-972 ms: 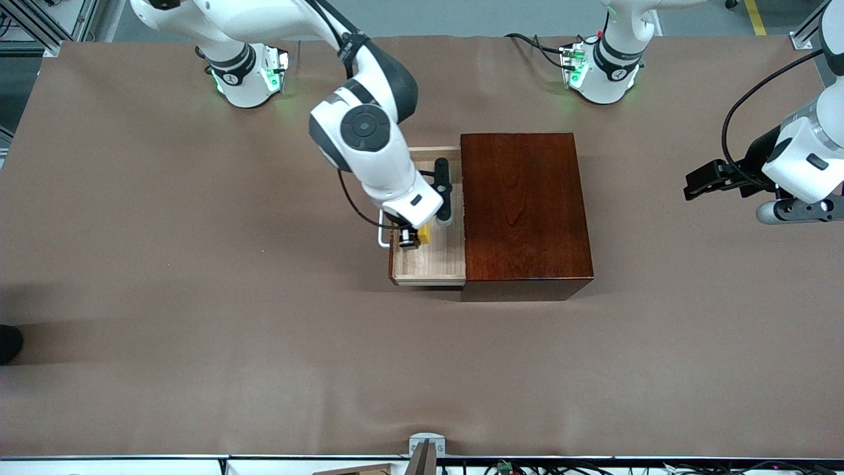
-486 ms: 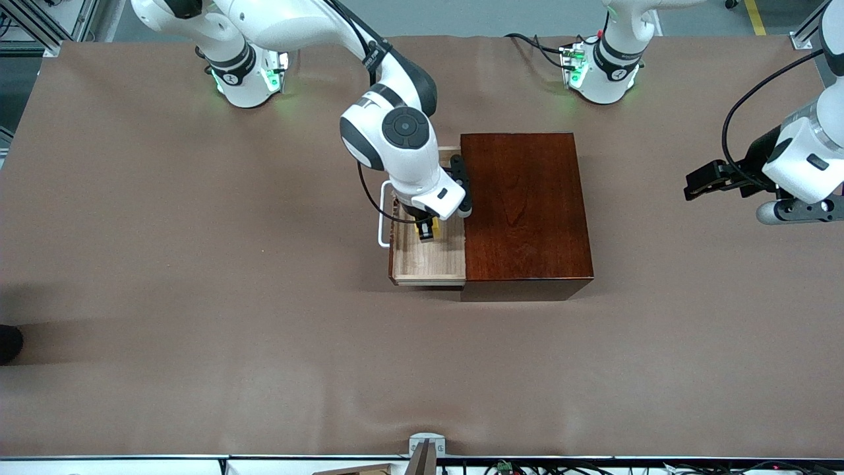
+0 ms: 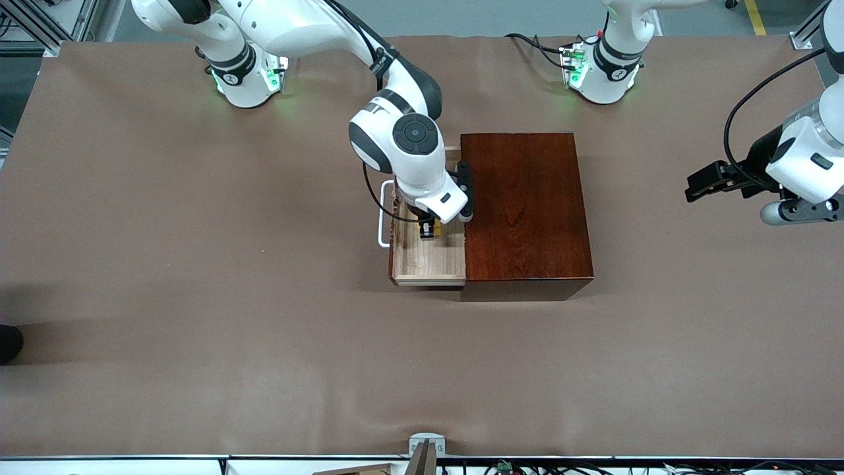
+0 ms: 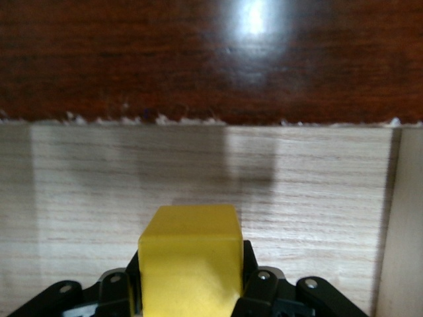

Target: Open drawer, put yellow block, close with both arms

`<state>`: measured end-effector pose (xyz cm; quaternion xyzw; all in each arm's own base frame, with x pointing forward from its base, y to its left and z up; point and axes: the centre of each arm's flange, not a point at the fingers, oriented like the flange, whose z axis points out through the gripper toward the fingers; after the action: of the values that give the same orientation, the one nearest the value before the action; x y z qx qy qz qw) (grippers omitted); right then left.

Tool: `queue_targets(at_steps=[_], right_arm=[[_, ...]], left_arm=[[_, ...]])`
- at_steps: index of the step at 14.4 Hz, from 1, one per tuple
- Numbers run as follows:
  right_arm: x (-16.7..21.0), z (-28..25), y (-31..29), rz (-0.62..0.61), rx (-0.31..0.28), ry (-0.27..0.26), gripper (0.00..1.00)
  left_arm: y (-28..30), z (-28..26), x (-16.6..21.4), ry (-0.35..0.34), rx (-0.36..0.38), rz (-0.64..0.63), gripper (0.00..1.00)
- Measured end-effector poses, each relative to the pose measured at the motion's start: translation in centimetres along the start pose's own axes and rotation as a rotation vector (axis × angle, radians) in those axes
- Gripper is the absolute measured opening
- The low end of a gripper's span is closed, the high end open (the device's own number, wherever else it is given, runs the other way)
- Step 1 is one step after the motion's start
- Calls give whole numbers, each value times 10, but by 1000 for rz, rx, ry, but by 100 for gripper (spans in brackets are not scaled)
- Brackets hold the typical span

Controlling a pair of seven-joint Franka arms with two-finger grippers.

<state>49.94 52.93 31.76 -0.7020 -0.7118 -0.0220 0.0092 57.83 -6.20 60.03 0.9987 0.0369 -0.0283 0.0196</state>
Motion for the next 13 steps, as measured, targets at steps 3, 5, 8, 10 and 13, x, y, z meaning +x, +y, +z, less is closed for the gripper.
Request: queue_targets(at_steps=[3, 5, 8, 10, 13], right_arm=[[1, -2, 0, 11, -3, 2, 90], [0, -10, 3, 17, -14, 9, 100], [-11, -51, 9, 78, -25, 0, 100], [-35, -87, 22, 152, -32, -8, 100], [-98, -142, 59, 261, -58, 0, 100]], left_arm=[[5, 1, -2, -7, 1, 10, 100], [4, 2, -2, -14, 2, 8, 100], [1, 3, -2, -15, 17, 38, 100], [3, 4, -1, -13, 18, 116, 100], [20, 10, 0, -12, 13, 179, 100]])
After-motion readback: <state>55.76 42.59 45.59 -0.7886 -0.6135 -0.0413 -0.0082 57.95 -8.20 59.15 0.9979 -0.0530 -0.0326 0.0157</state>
